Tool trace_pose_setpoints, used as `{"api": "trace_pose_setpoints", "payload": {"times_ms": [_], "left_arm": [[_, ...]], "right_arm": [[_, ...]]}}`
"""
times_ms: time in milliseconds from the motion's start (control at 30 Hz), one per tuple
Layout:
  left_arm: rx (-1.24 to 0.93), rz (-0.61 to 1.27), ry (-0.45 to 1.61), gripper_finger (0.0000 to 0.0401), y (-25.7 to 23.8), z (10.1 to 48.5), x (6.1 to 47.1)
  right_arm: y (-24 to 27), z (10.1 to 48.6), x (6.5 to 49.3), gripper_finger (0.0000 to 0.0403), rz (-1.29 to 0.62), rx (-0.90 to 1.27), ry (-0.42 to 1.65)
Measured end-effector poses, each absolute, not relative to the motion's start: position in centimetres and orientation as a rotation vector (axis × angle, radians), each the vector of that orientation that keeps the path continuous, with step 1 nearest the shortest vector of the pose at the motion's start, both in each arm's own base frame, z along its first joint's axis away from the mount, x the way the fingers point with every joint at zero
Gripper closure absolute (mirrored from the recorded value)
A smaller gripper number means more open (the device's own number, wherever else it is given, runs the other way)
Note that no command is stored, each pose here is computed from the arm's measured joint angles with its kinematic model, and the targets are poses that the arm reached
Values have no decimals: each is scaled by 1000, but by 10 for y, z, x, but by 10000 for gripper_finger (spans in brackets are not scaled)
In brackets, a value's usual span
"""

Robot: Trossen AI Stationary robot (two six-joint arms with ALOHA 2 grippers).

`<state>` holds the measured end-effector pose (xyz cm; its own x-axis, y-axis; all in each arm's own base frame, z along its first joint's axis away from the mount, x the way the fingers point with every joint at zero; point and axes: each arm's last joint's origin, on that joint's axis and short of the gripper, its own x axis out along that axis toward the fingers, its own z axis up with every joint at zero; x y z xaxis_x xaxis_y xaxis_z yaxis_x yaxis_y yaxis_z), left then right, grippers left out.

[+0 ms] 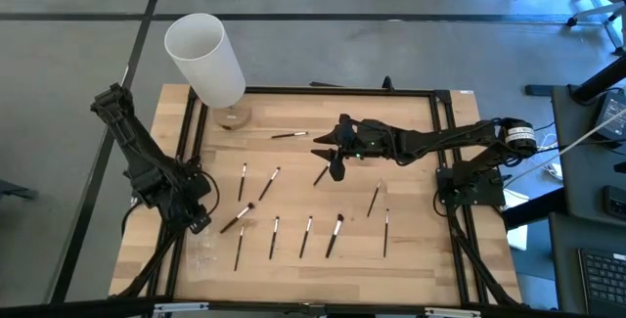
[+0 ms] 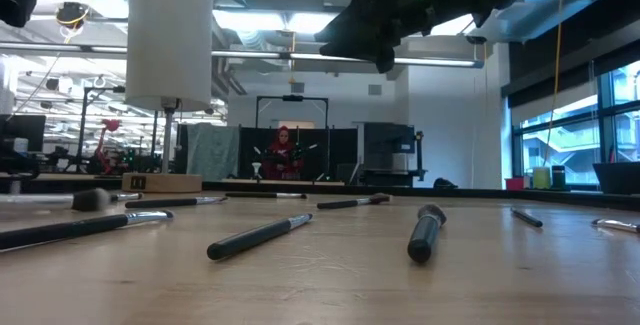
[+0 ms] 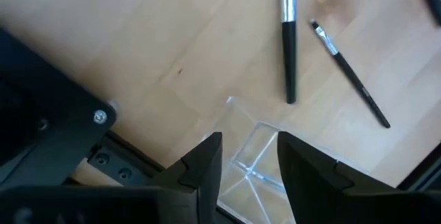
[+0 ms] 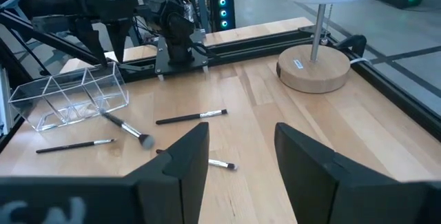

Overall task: Pick & Place Makeup Supplies
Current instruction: Put the makeup brush into the transparent organizer

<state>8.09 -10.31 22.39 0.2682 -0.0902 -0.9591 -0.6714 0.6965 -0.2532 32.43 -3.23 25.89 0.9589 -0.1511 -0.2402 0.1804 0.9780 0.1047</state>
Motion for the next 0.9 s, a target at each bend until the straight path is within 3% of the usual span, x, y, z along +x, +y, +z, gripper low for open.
{"api": "trace_pose_setpoints", "payload": {"times_ms": [300,567,900], "left_arm": [[-702,561,979,260,-93,225,95],[-689,644,1158,260,-96,199,139],[-714,532,1243,260,-95,173,183]], "right_arm": [[-32,260,324,237,-171,153,223],[-32,259,324,237,-172,153,231],[-32,257,324,237,-173,150,248]]}}
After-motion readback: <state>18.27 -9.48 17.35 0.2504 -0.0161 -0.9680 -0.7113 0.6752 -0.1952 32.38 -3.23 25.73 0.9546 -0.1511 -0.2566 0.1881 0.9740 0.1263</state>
